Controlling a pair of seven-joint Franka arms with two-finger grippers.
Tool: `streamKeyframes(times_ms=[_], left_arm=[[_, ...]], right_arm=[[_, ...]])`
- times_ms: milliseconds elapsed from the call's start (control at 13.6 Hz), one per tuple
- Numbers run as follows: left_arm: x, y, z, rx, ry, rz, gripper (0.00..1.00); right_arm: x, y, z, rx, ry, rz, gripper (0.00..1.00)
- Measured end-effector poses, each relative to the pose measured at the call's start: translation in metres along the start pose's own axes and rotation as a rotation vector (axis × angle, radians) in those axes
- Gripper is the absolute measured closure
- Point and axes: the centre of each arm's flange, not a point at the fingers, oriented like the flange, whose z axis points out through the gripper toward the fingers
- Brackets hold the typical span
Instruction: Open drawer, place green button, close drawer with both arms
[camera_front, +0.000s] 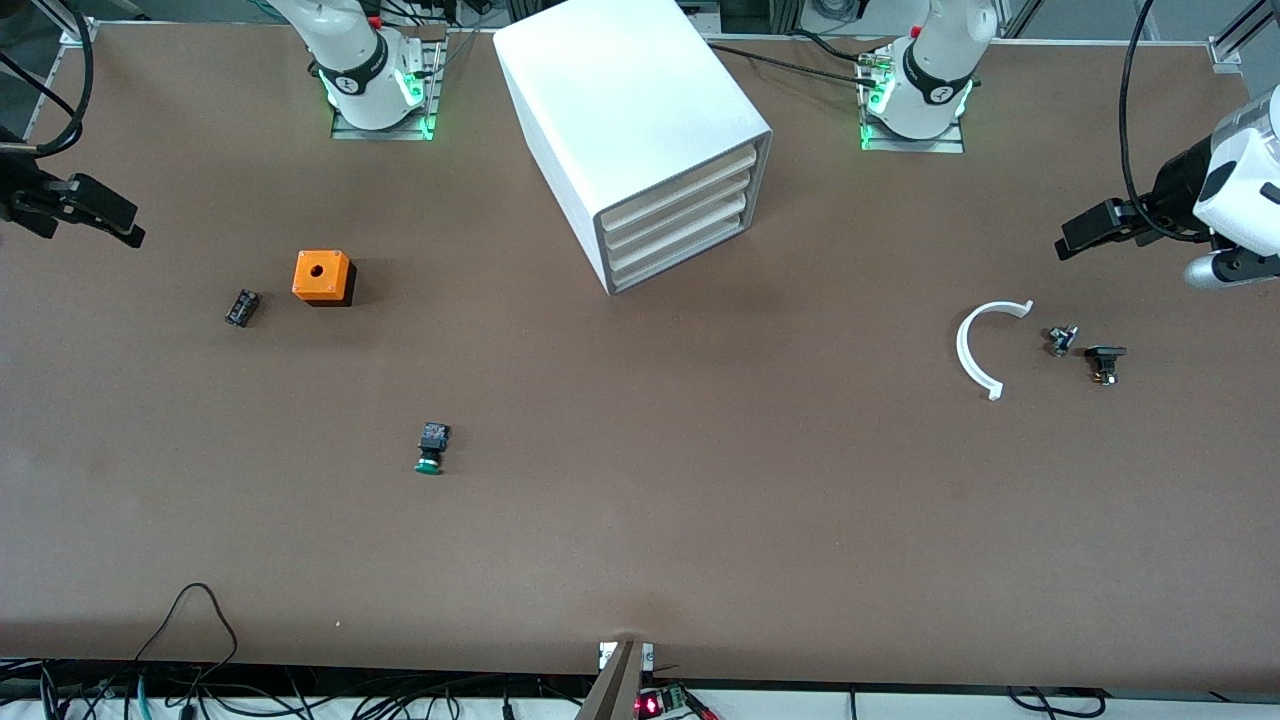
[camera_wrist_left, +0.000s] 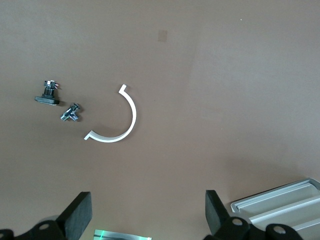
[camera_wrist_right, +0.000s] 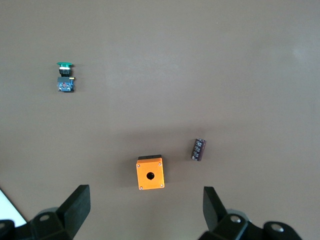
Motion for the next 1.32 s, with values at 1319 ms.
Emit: streamKeyframes(times_ms=[1319], left_arm=[[0.002,0.001,-0.003,-0.003,0.019,0.006,0.0]], right_arm=[[0.026,-0.016,0.054,0.006,-0.089,-0.033,0.0]])
